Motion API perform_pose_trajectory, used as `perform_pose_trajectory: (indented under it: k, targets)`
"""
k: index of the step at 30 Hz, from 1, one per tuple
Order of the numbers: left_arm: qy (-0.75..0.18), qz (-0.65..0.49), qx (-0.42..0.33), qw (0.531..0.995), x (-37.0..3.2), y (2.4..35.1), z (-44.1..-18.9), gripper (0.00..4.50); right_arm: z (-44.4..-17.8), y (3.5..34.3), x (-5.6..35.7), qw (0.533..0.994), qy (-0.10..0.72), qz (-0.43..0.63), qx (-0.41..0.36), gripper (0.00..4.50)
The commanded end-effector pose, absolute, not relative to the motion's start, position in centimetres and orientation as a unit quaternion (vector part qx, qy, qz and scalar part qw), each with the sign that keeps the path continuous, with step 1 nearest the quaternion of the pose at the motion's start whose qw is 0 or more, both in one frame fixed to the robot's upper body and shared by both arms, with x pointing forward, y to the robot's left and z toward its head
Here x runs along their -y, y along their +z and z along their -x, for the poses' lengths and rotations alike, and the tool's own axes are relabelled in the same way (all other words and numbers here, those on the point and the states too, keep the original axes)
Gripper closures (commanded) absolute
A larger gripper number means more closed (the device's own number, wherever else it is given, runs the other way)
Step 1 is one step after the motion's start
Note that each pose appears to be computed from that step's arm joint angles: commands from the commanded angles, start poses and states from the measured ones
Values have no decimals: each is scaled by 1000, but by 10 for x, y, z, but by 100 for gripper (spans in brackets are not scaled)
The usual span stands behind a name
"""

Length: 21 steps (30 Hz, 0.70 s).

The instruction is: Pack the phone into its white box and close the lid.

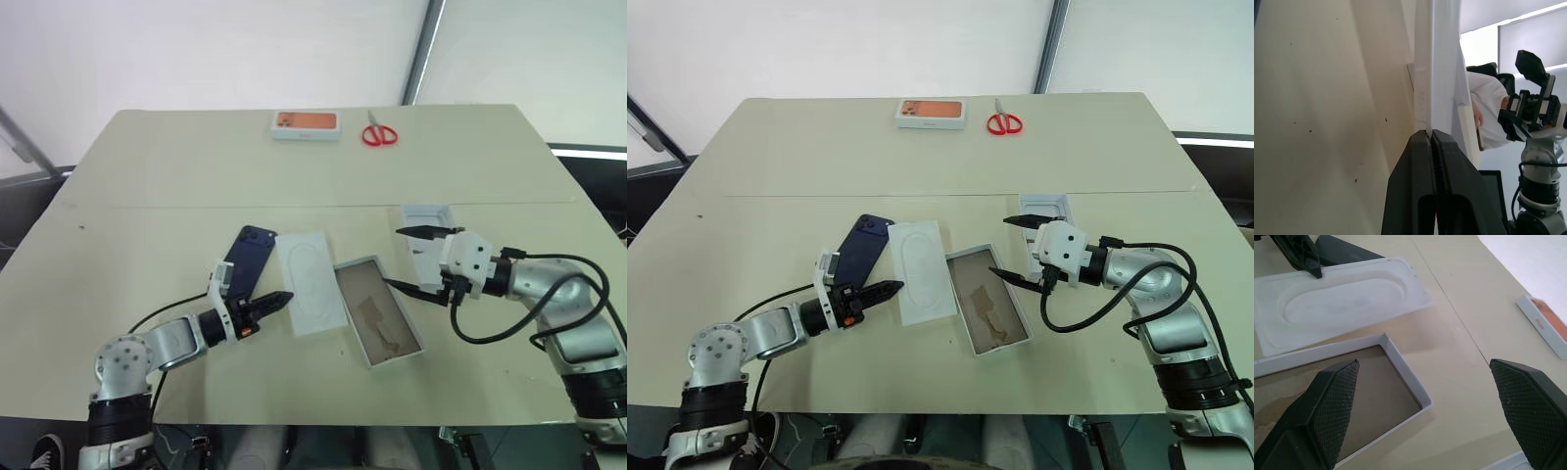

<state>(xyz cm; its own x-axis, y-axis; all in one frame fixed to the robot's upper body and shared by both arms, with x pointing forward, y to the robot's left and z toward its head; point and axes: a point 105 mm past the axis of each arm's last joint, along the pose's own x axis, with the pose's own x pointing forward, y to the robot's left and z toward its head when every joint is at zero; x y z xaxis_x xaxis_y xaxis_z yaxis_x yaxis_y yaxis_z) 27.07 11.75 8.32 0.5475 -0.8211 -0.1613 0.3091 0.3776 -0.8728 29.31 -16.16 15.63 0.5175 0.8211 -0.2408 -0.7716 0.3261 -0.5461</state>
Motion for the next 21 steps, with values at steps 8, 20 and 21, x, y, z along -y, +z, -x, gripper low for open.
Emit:
perform_pose_trajectory:
  k: [8, 20, 21]
  targets:
    - [-397, 380, -300, 780, -161, 128, -271, 449, -237, 147, 143, 770, 595, 230, -12, 0]
    - [-413, 382, -285, 776, -155, 136, -270, 449, -203, 93, 147, 674, 671, 291, -102, 0]
    - [-412, 381, -285, 777, -156, 136, -270, 450, -205, 89, 149, 672, 669, 300, -106, 26]
